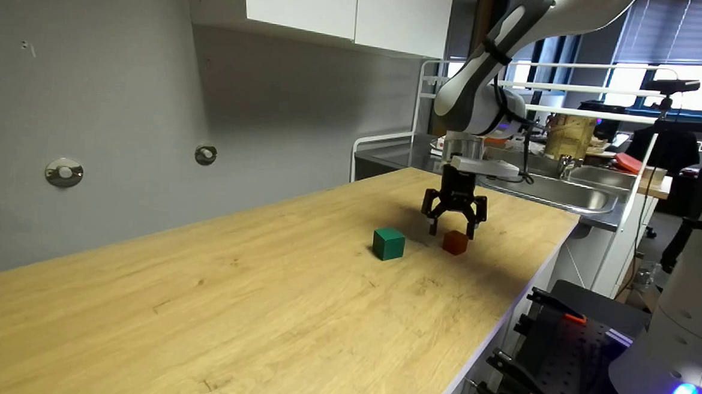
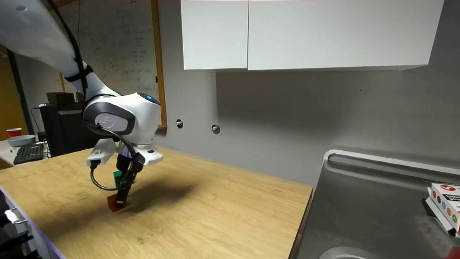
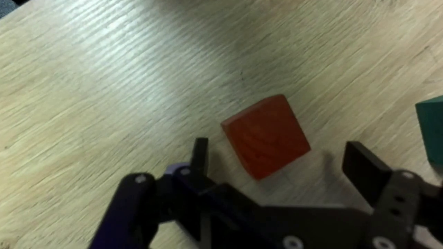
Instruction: Pick up the orange cube and put it on top of the green cube
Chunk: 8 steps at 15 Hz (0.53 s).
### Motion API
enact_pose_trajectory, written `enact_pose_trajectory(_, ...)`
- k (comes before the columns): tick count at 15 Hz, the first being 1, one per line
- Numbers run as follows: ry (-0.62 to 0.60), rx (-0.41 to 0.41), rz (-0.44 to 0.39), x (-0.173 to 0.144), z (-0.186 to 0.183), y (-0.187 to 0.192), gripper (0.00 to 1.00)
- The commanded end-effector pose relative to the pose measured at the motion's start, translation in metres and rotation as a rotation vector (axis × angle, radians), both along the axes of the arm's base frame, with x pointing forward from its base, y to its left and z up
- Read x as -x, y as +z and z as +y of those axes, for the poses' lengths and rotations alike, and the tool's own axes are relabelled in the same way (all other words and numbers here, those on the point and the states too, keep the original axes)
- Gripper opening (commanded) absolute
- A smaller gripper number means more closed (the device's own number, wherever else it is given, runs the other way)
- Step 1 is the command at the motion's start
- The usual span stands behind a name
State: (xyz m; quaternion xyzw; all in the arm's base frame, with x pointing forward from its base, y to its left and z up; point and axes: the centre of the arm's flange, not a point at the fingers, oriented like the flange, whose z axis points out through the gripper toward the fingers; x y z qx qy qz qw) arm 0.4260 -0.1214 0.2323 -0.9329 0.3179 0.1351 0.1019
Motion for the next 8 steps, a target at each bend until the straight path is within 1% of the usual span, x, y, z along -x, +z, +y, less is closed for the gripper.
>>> enact_pose_trajectory(1, 0.002, -0.005, 0.028, -0.0104, 0.0052, -0.0103, 1.0)
enact_pose_trajectory(2, -0.001, -0.002, 0.034, -0.0101, 0.007, -0.0138, 0.75)
enact_pose_trajectory(3, 0.002, -0.004, 0.04, -0.0092, 0.0087, -0.0161, 0.75)
enact_pose_trajectory(8, 0.001, 0.001, 0.04, -0.0061, 0.0097, -0.013, 0.35)
